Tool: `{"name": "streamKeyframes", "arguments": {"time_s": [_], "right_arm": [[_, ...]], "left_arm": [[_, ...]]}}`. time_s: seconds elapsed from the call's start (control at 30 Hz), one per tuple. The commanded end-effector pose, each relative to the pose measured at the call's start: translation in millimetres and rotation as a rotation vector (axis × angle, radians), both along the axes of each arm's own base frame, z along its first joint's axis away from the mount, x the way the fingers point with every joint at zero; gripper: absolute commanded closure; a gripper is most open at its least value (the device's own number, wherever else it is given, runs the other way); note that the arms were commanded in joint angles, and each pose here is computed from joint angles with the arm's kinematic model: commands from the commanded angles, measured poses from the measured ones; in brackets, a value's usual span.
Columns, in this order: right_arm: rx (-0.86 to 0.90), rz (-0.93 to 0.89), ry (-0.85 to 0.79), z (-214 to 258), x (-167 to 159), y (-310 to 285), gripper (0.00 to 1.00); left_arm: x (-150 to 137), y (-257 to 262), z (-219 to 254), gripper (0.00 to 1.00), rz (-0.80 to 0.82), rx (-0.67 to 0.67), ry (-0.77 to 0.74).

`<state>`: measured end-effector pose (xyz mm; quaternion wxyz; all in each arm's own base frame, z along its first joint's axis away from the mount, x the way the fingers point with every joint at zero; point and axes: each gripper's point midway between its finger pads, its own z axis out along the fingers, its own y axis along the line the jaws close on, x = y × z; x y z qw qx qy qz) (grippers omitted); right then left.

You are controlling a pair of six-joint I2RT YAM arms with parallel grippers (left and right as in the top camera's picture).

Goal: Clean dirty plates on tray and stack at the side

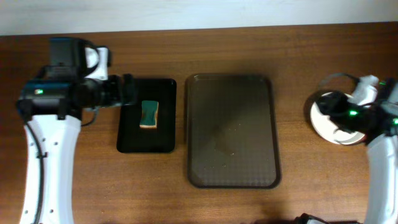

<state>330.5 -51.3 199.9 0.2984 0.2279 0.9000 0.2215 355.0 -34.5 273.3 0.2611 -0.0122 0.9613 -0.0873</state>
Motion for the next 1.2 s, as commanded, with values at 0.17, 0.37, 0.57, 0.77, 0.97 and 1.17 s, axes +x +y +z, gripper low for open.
{"name": "streamKeyframes", "arguments": {"time_s": [0.17, 0.37, 0.57, 0.77, 0.97, 1.17], "right_arm": [[-0.256, 0.524, -0.057, 6.5, -12.2, 138.0, 0.43], [-0.342, 0.548, -0.509, 164.1, -57.7, 151.4, 0.02], [-0.367, 0.511, -0.695, 209.2, -109.2, 143.1, 0.02], [-0.447, 0.469, -0.607, 190.3, -113.0, 125.4, 0.02], [-0.569, 0.192, -0.660, 100.8, -120.2, 69.8, 0.02], [-0.602, 0.140, -0.907, 25.9, -108.3, 72.2, 0.02]], "left_arm": [[4.7, -19.6, -42.3, 0.00, -0.083, 0.080, 0.124], [-77.0, 11.9, 52.7, 0.00, -0.011, 0.179, -0.117], [-136.3, 8.7, 105.7, 0.00, -0.004, 0.093, -0.338], [-195.7, 15.1, 89.5, 0.00, -0.009, 0.101, -0.256], [-216.9, 17.4, 70.3, 0.00, -0.017, 0.113, -0.140], [-216.9, 17.4, 70.3, 0.00, -0.017, 0.113, -0.140]]}}
